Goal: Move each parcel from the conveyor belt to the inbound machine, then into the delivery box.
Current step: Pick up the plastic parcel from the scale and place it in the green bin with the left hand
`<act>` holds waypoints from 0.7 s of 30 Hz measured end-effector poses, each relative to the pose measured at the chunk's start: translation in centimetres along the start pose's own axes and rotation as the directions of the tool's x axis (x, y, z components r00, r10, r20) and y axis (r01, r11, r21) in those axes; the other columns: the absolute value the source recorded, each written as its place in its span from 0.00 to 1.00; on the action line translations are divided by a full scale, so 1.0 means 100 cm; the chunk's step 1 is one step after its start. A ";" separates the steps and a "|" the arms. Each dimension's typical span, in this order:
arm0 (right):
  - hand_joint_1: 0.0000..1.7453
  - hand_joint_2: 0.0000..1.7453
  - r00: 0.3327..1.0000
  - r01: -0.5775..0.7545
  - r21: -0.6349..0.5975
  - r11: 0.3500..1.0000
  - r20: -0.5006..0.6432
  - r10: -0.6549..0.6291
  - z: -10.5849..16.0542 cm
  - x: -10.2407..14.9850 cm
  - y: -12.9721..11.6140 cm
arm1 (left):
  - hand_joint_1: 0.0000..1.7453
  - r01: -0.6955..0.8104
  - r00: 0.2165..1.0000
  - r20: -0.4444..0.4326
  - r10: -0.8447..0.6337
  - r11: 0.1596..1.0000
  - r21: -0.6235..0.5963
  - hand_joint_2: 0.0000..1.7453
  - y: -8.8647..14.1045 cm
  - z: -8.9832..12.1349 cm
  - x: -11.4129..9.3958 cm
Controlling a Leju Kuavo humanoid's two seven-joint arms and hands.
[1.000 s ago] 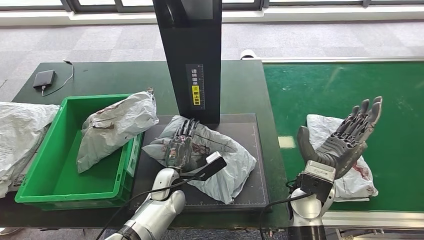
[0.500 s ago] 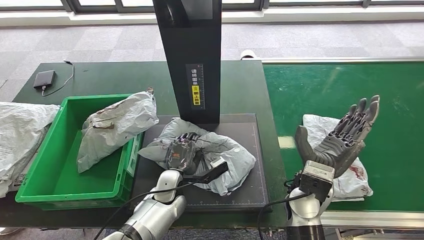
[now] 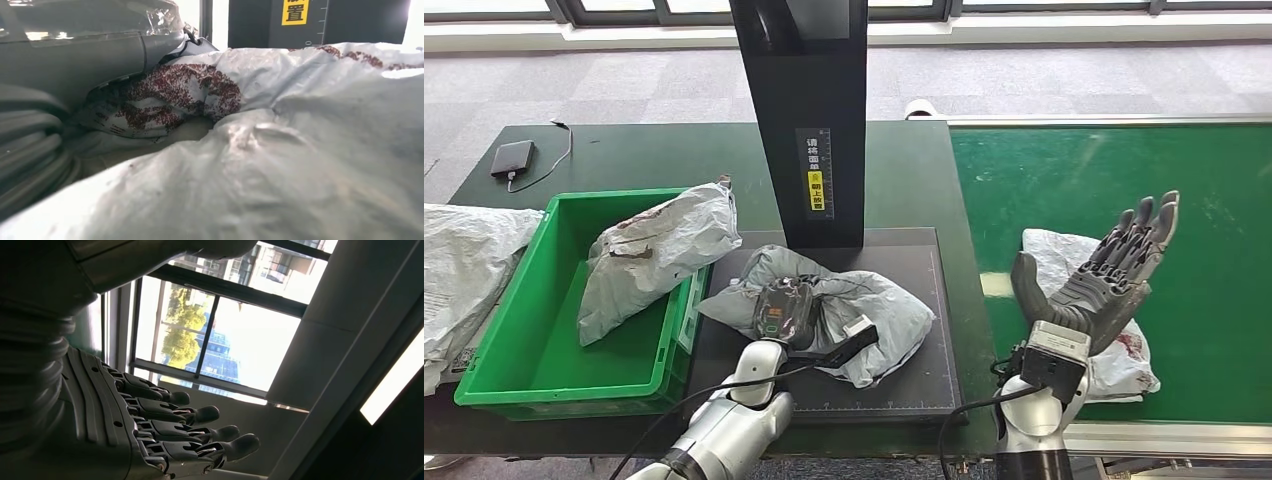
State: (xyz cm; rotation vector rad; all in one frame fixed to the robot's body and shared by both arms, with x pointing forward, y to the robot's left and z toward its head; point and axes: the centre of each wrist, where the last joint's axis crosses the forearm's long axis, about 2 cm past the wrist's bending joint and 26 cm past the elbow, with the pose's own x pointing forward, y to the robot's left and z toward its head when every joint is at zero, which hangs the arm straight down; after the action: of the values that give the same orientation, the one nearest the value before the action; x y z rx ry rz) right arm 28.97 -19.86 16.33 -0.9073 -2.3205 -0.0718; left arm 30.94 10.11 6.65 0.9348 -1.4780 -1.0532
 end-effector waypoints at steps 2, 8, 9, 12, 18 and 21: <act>0.00 1.00 1.000 0.003 0.004 1.000 -0.002 -0.003 0.001 0.000 0.001 | 1.00 0.012 1.000 0.005 -0.013 1.000 0.005 1.00 0.000 0.000 0.000; 0.00 1.00 1.000 0.004 0.016 1.000 -0.010 -0.003 0.003 0.000 0.003 | 1.00 -0.011 1.000 0.016 0.009 0.991 0.137 1.00 0.010 0.006 0.000; 0.00 1.00 1.000 0.003 0.017 1.000 -0.011 -0.003 0.003 0.000 0.003 | 1.00 -0.030 0.999 0.028 0.025 0.980 0.198 1.00 0.019 0.007 0.001; 0.00 1.00 1.000 0.004 0.017 1.000 -0.010 -0.004 0.004 -0.001 0.003 | 1.00 -0.070 0.996 0.081 0.042 0.923 0.380 1.00 0.055 0.007 0.001; 0.00 1.00 1.000 0.005 0.017 1.000 -0.010 -0.004 0.004 -0.001 0.003 | 1.00 -0.091 0.992 0.126 0.006 0.726 0.682 1.00 0.138 0.011 -0.008; 0.00 1.00 1.000 0.001 0.020 1.000 -0.007 -0.001 0.004 -0.001 0.002 | 1.00 -0.086 0.993 0.119 -0.007 0.647 0.757 1.00 0.164 0.017 -0.013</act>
State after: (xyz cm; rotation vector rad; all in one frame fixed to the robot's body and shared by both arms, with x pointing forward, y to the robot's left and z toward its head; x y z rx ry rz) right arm 28.92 -19.66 15.87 -0.8950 -2.3110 -0.0524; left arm 29.09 16.59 21.75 1.4306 -2.0891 -0.4011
